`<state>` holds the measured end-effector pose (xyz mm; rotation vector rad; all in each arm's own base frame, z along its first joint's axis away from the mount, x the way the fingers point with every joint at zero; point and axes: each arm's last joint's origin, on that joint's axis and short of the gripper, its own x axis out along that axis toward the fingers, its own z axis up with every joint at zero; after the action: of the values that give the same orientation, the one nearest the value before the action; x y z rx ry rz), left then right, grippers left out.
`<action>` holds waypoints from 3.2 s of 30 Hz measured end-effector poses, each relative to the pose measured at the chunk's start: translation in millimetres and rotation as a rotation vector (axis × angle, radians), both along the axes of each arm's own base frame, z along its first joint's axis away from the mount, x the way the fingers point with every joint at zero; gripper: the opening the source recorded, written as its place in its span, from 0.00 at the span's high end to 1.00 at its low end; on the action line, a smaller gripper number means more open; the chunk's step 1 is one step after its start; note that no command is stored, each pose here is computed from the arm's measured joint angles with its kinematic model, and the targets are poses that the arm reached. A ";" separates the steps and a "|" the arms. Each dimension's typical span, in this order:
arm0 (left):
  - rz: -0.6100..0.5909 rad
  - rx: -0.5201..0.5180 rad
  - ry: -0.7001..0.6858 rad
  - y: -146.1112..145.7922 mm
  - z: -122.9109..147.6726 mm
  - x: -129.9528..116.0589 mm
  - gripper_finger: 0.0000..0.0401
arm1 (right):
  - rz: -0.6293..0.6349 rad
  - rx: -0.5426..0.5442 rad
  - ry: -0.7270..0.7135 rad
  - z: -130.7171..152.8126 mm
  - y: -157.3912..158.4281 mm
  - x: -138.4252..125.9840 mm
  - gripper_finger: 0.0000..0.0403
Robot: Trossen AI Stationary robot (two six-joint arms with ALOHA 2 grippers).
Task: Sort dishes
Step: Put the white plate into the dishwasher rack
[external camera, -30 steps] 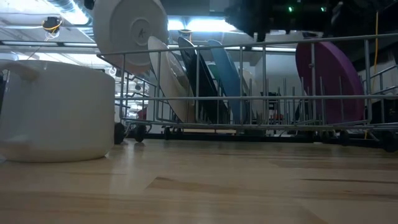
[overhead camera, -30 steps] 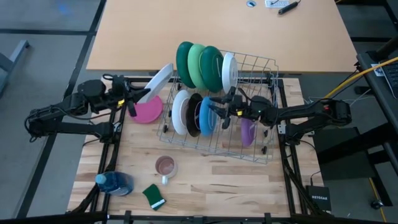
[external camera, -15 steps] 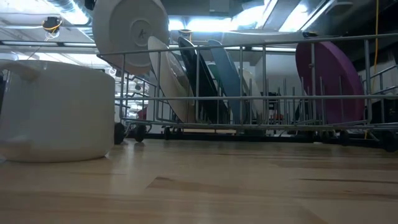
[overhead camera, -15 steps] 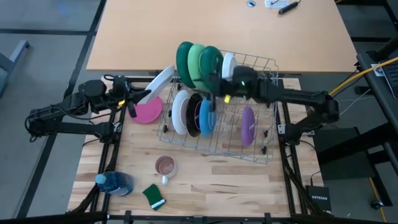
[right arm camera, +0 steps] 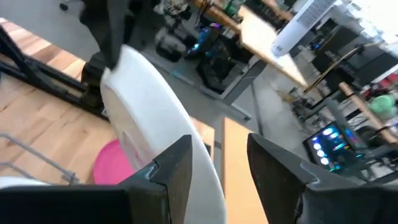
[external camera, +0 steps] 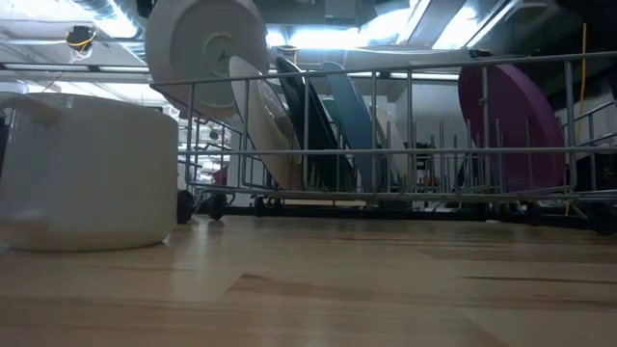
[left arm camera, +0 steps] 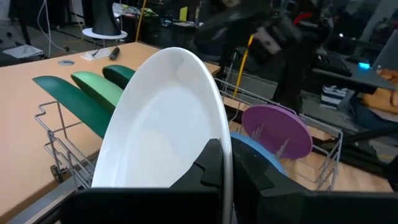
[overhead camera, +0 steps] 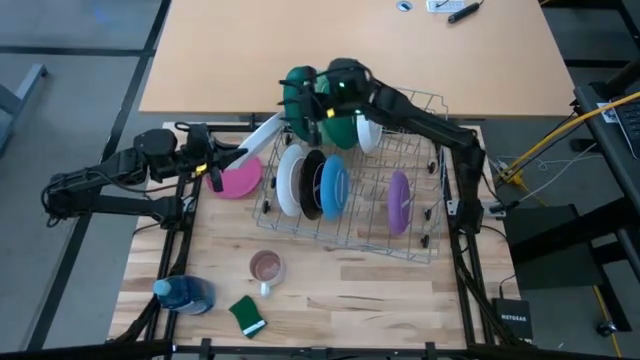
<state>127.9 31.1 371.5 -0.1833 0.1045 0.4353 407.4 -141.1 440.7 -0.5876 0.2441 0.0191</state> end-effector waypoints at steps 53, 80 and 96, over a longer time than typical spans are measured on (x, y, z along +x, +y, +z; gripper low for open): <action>-0.062 0.165 0.333 4.6 -25.9 24.5 1.00 | 0.195 0.054 0.247 -55.3 -6.9 29.4 0.60; -0.102 0.234 0.442 4.5 -34.7 32.5 1.00 | 0.211 0.063 0.347 -90.2 -9.2 46.3 0.76; -0.150 0.313 0.526 4.0 -38.6 30.9 1.00 | 0.245 0.038 0.356 -101.3 -10.2 52.7 0.88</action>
<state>158.7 35.1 332.9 0.2501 0.5592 0.3367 460.2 -151.4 339.4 -0.5709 0.5148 0.3667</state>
